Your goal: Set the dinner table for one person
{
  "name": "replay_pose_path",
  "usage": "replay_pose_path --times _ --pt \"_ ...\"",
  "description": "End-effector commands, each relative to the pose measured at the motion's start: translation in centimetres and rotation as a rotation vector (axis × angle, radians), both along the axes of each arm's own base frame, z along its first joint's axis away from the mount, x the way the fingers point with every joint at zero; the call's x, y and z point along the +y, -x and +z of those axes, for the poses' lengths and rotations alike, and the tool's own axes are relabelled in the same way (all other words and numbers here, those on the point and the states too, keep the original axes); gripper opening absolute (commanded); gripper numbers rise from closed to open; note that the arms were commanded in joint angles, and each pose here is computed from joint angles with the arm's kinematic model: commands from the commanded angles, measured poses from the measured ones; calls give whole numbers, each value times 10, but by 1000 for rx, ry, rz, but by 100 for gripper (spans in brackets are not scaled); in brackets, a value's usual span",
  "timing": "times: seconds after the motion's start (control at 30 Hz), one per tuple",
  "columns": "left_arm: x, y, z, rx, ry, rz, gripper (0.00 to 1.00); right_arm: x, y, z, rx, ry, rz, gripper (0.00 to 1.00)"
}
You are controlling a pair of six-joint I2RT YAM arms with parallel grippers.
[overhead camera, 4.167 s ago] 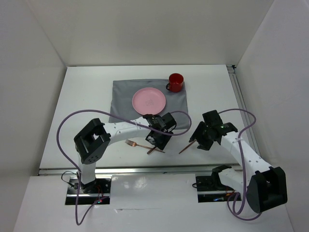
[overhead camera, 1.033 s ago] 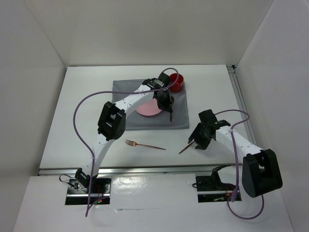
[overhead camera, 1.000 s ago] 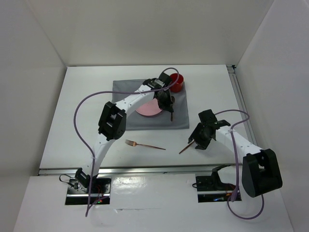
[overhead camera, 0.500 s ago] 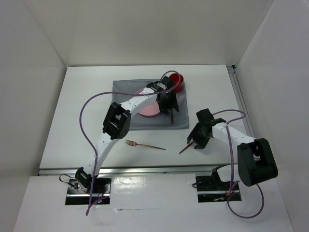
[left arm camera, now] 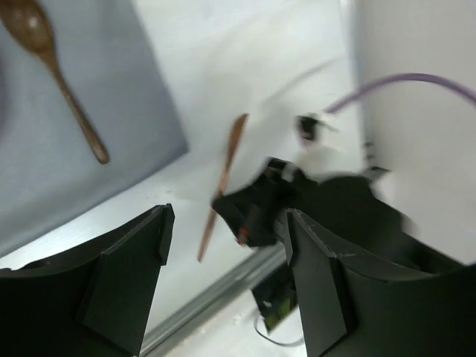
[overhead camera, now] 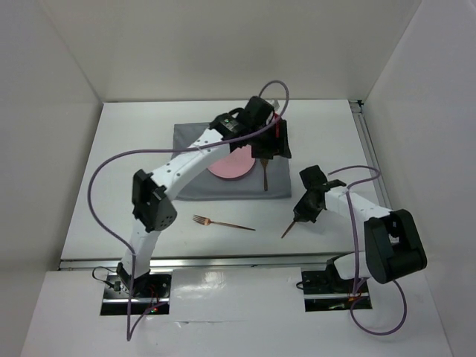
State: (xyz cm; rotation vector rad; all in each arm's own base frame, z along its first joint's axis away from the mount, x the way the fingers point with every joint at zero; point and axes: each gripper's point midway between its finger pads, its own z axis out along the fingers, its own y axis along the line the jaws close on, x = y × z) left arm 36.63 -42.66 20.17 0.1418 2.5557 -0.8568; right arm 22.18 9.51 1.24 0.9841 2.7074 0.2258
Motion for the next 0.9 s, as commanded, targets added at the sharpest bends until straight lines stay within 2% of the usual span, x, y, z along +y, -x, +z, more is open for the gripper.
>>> replay_pose_path --times 0.0,0.17,0.23,0.27,0.3,0.37,0.5,0.53,0.57,0.6,0.67,0.7,0.87 --pt "22 4 77 -167 64 1 78 -24 -11 23 -65 151 -60 0" --pt "50 15 98 -175 61 29 76 -14 -41 75 -193 186 54 0" --pt "63 16 100 -185 45 58 76 -6 -52 84 -212 187 178 0" --pt "71 16 86 -173 2 82 76 0 -66 98 -249 179 201 0" --pt "89 9 87 -219 -52 157 76 1 -75 94 -236 206 259 0" --pt "114 12 59 -164 -141 232 73 9 -97 106 -271 207 299 0" --pt "161 32 28 -92 -258 385 71 24 -140 97 -262 258 446 0" --pt "169 39 37 -94 -231 428 71 28 -148 94 -259 260 474 0" --pt "180 48 21 -61 -259 443 71 36 -163 104 -293 264 498 0" --pt "191 49 20 -57 -263 473 71 38 -168 86 -240 275 521 0" --pt "208 60 20 -51 -258 498 71 49 -181 85 -245 270 588 0" --pt "214 62 21 -52 -256 508 71 55 -183 69 -212 277 621 0" --pt "246 71 15 -41 -276 564 70 64 -196 46 -181 286 655 0"
